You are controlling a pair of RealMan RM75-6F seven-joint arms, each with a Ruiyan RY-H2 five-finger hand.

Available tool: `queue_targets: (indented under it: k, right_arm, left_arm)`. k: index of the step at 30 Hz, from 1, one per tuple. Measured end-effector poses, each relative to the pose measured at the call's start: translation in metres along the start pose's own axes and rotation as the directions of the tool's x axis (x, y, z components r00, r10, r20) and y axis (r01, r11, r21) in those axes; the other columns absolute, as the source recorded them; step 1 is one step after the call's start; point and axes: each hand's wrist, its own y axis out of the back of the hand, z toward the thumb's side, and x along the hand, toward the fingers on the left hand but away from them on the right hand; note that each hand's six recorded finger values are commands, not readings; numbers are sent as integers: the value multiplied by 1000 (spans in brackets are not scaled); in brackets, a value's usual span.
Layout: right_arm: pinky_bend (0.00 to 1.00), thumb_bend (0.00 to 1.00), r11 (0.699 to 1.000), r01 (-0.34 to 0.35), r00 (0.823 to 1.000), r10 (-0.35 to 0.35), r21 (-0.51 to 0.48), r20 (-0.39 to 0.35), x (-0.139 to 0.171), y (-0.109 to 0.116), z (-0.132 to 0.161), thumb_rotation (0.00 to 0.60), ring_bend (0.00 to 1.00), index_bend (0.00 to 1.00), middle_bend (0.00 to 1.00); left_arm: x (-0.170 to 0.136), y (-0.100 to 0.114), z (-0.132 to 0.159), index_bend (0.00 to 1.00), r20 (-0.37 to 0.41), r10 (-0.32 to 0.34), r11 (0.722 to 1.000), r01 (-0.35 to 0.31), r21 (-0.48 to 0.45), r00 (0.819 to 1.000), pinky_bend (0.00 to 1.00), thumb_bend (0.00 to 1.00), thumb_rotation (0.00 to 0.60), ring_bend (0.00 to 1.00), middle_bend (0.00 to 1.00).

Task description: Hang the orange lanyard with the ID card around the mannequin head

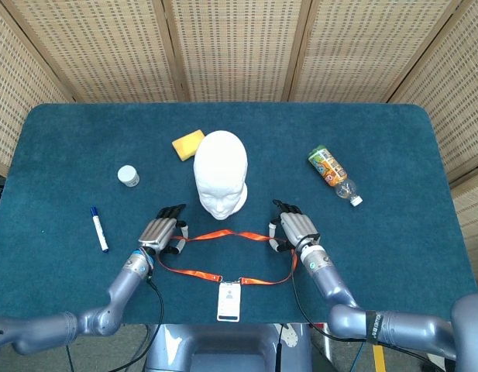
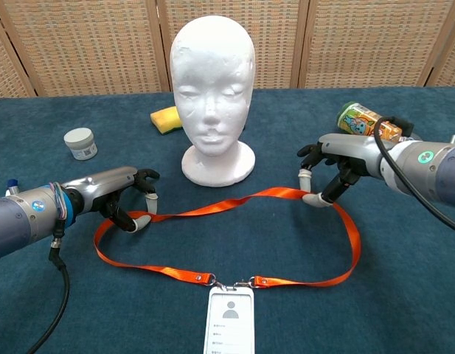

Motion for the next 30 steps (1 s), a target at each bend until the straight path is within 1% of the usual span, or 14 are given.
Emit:
queue_targets:
  k: [6, 12, 16, 19, 22, 26, 30]
  right_arm:
    - [0, 491, 1000, 1, 1000, -1, -1, -3, 1, 0, 1, 600, 0, 707, 0]
    - [0, 491, 1000, 4, 1000, -4, -8, -8, 5, 3, -1, 600, 0, 711, 0]
    - [0, 491, 999, 25, 1000, -25, -46, -3, 11, 10, -6, 600, 0, 713, 0]
    - [0, 492, 996, 41, 999, -41, -79, -4, 17, 16, -9, 600, 0, 717, 0]
    - [0, 491, 993, 66, 997, -69, -102, -22, 25, 23, -7, 600, 0, 720, 0]
    - [0, 491, 985, 107, 992, -114, -138, -47, 38, 34, -2, 600, 0, 722, 0]
    - [0, 492, 975, 149, 986, -160, -166, -53, 49, 44, 1, 600, 0, 724, 0]
  left_arm:
    - [0, 1, 2, 669, 5, 11, 1000, -11, -13, 1000, 0, 505, 600, 0, 0]
    - [-5, 5, 3, 683, 24, 36, 999, -35, -34, 999, 0, 511, 600, 0, 0]
    - [-15, 10, 3, 685, 52, 78, 996, -76, -38, 996, 0, 517, 600, 0, 0]
    - [-24, 17, 1, 685, 81, 122, 992, -120, -37, 989, 0, 517, 600, 0, 0]
    - [-33, 25, 0, 685, 111, 169, 985, -165, -49, 979, 0, 517, 600, 0, 0]
    - [-45, 37, -1, 685, 147, 235, 971, -228, -66, 961, 0, 517, 600, 0, 0]
    - [-58, 46, -2, 685, 169, 285, 958, -275, -77, 944, 0, 517, 600, 0, 0]
